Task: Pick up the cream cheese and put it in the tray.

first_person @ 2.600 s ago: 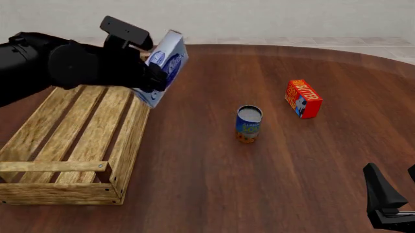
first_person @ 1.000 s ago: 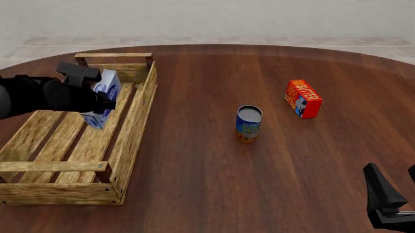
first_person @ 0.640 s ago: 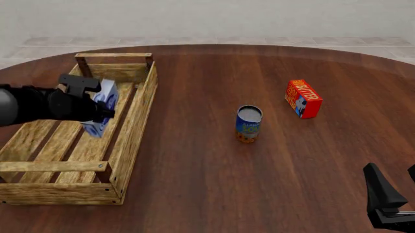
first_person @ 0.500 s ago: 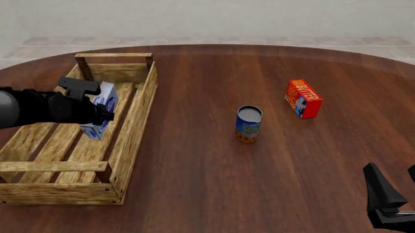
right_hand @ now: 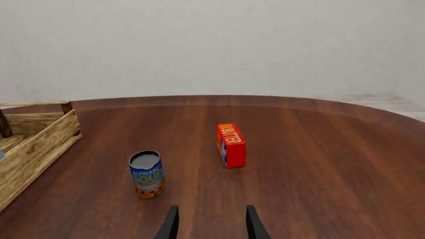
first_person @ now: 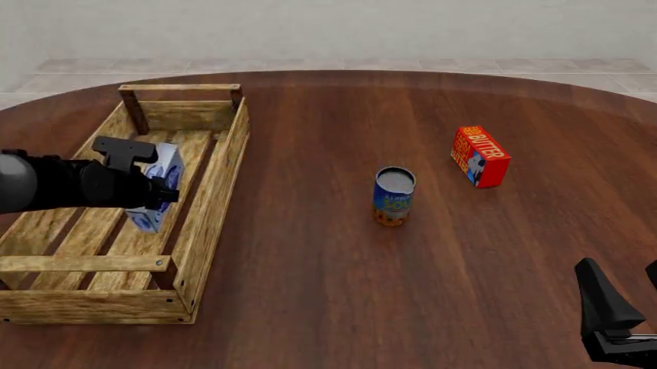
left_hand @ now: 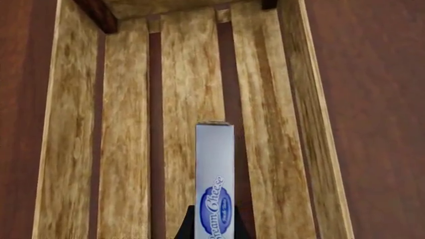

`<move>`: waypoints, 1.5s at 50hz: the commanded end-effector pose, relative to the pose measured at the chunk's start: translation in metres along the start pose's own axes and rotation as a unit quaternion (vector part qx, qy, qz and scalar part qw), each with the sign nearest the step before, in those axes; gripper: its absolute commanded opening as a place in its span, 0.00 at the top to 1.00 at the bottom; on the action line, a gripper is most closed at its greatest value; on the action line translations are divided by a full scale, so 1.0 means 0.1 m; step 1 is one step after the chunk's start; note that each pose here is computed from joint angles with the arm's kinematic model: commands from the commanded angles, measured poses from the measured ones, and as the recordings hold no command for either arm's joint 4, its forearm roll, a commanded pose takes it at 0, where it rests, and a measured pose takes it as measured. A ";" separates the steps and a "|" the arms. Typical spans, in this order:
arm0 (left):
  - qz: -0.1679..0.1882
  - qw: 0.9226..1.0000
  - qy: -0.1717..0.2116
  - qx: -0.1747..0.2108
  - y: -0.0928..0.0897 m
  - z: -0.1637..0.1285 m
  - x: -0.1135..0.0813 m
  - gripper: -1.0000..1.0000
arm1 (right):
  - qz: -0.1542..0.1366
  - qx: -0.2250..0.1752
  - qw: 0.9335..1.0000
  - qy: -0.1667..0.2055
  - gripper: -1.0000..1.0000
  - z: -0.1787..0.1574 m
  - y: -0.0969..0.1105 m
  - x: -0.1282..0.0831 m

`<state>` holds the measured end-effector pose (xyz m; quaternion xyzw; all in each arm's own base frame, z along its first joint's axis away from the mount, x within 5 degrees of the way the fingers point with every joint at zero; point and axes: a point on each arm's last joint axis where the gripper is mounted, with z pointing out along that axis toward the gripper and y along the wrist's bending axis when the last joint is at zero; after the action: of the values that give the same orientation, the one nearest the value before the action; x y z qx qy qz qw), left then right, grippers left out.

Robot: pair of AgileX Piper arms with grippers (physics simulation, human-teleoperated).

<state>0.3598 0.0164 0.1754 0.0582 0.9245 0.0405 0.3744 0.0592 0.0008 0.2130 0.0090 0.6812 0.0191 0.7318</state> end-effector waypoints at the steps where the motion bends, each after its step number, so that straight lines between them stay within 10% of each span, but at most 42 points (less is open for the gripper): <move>1: 0.009 1.000 -0.002 -0.001 0.00 -0.02 0.01 1.00 | 0.000 0.000 1.000 0.000 0.00 0.00 0.00 0.00; 6: 0.012 1.000 -0.006 -0.002 0.02 -0.02 -0.03 1.00 | 0.000 0.000 1.000 0.000 0.00 0.00 0.00 0.00; 7: 0.012 1.000 -0.006 -0.002 0.01 -0.04 -0.03 0.00 | 0.000 0.000 1.000 0.000 0.00 0.00 0.00 0.00; 75: 0.059 0.991 -0.117 0.007 -0.18 -1.21 -0.37 0.00 | 0.003 0.002 1.000 -0.003 0.00 -0.01 0.00 0.00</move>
<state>0.3216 -0.0044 0.2692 0.1120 0.8818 0.0515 0.4552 0.0583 0.0005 0.2131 0.0118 0.6796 0.0196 0.7333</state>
